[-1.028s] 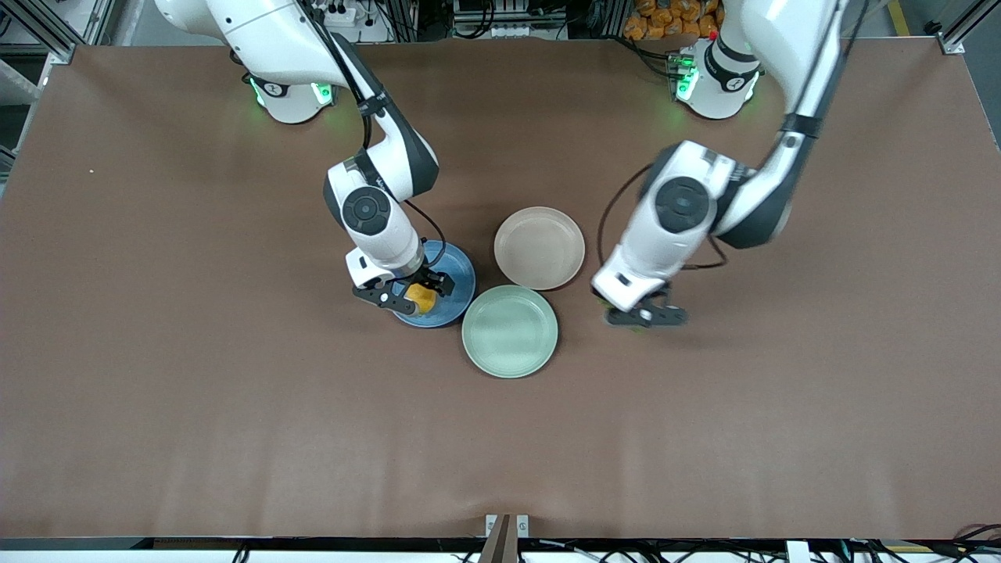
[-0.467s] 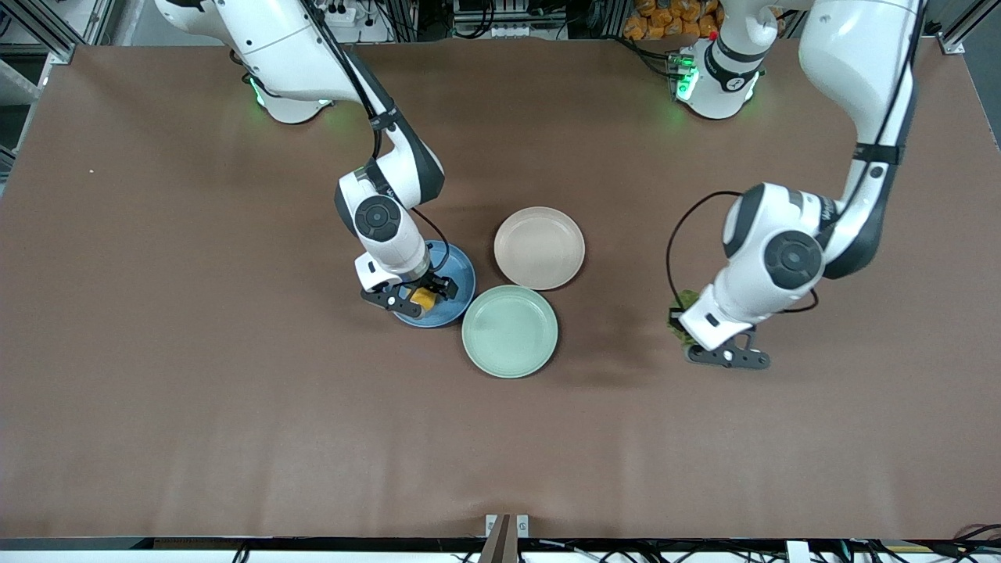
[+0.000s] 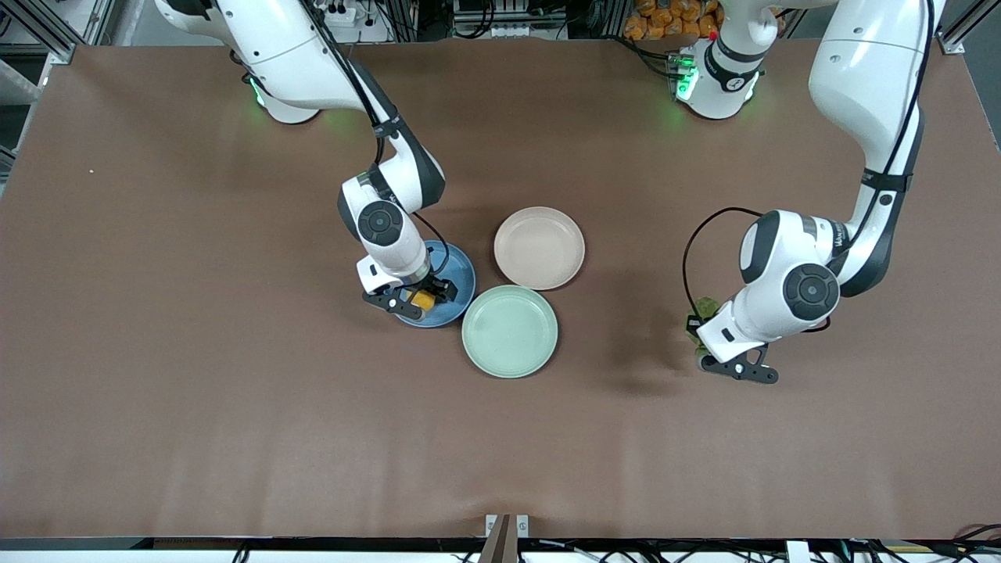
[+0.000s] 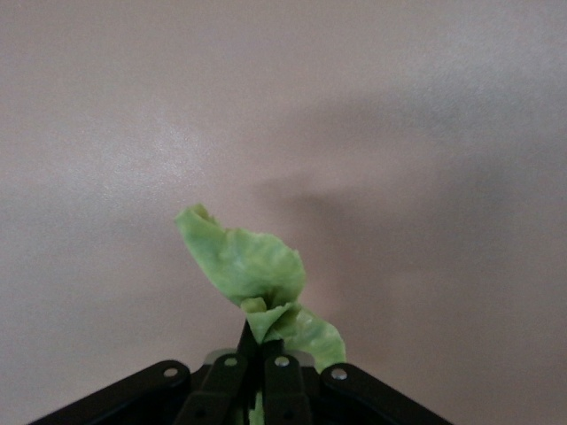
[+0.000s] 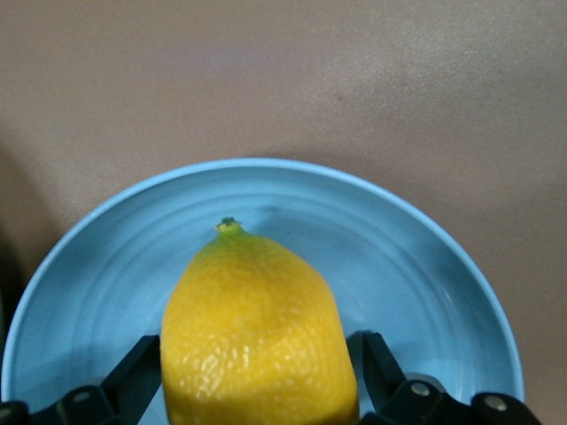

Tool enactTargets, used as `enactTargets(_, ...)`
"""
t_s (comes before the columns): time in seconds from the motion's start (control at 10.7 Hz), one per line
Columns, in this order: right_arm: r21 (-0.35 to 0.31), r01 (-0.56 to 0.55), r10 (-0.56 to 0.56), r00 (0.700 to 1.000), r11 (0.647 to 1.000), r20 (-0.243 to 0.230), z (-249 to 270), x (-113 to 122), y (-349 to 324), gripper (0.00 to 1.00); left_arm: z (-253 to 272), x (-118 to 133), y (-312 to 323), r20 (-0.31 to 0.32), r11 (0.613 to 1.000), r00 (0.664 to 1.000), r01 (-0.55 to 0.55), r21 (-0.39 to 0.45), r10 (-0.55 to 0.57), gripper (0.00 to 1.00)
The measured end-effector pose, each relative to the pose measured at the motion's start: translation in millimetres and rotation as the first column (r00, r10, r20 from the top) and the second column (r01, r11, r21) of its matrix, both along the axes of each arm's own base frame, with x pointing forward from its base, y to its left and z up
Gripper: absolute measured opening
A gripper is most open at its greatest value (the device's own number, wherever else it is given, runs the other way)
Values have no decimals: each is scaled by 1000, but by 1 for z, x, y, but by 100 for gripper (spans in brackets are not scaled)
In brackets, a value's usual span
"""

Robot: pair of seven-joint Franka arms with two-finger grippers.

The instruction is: Pick lemon and lettuce from blue and beige plates

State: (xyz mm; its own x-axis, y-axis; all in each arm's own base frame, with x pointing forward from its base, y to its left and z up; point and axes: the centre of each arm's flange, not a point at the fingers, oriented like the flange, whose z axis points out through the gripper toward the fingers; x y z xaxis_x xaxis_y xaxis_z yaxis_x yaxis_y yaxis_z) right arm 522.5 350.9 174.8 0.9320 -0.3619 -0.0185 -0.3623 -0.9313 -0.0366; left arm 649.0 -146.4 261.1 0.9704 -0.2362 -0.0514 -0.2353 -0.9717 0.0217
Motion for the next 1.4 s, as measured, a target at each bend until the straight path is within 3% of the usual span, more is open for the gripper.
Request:
enactTargets(0.09,0,0,0,1000,1000,0,0,0,0,99,0,0,0,0,1000,1000,3,2,-3,17)
enactTargets(0.28,1,1,-1,1000,1000,3,2,1,0,76,0,0,0,2,1000,1000,16,15,-16,40)
enactTargets(0.37,1,1,-1,1000,1000,2,2,1,0,75,0,0,0,2,1000,1000,18,17,-18,56)
enactTargets(0.47,2,2,-2,1000,1000,5,3,2,0,63,0,0,-1,2,1000,1000,19,17,-19,67)
enactTargets(0.65,-3,4,-4,1000,1000,-4,3,3,-2,59,0,0,-1,2,1000,1000,21,18,-21,93)
enactTargets(0.75,-11,5,-5,1000,1000,-19,7,6,-1,58,0,0,-1,4,1000,1000,20,17,-20,100)
enactTargets(1.4,-36,-10,4,988,999,-154,100,63,-36,58,4,-12,-6,-21,999,999,-28,27,28,100)
